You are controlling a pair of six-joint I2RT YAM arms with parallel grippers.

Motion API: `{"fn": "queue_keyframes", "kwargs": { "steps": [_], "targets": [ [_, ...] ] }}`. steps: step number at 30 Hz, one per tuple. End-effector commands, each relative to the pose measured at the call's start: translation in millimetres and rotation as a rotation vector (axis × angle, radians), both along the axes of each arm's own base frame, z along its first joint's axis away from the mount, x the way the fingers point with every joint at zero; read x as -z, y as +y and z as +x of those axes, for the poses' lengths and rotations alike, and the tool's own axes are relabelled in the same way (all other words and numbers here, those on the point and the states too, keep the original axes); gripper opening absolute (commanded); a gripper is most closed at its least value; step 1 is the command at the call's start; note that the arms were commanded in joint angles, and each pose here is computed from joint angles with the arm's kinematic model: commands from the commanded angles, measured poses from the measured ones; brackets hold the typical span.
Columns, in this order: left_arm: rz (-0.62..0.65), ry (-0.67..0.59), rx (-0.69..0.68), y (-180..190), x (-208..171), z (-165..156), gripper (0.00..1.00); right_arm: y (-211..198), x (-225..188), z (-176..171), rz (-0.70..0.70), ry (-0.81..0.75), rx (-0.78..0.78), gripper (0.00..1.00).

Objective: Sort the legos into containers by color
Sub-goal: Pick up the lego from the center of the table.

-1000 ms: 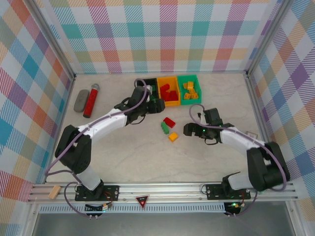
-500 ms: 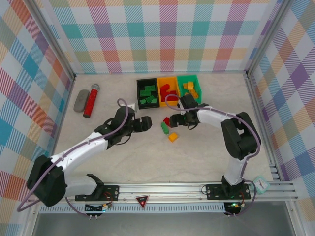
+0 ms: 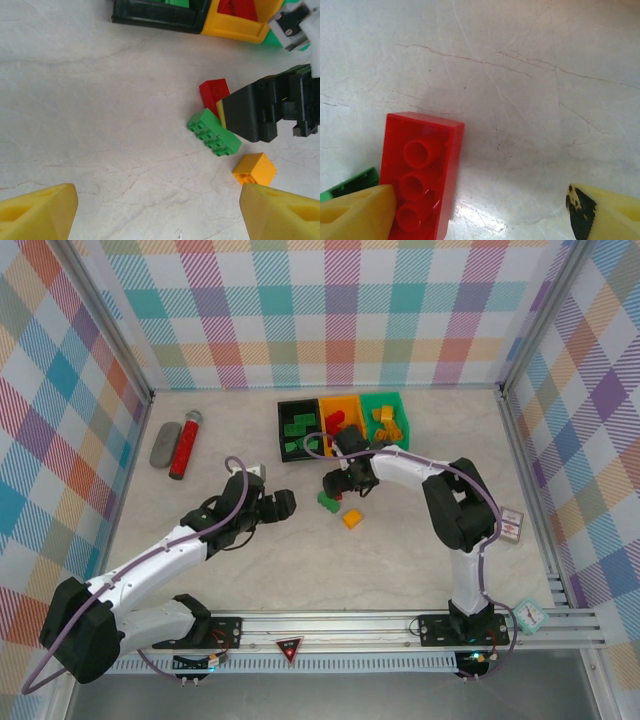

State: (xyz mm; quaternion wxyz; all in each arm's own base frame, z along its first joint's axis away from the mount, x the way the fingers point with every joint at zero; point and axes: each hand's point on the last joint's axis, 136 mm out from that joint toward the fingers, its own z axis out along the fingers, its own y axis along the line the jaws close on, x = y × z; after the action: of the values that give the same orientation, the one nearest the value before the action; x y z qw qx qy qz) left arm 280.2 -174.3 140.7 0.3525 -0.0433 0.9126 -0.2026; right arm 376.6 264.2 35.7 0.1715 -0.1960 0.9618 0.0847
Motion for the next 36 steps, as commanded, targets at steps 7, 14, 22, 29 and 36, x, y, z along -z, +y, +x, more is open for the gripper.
{"fn": "queue_keyframes", "kwargs": {
  "steps": [7,14,22,29,36],
  "targets": [
    [0.012,0.013,-0.014,2,4,-2,0.84,20,18,-13,0.008,0.111,-0.034,0.84],
    [0.023,0.006,-0.012,4,2,-2,0.84,40,25,-20,0.035,0.14,-0.052,0.81],
    [0.028,0.006,-0.016,6,3,-4,0.84,61,26,-23,0.033,0.153,-0.08,0.67],
    [0.058,0.019,-0.013,13,4,-10,0.84,65,23,-23,0.036,0.149,-0.057,0.44],
    [0.055,0.017,-0.013,12,4,-9,0.84,61,6,-22,0.042,0.103,-0.053,0.26]
  ]
}}
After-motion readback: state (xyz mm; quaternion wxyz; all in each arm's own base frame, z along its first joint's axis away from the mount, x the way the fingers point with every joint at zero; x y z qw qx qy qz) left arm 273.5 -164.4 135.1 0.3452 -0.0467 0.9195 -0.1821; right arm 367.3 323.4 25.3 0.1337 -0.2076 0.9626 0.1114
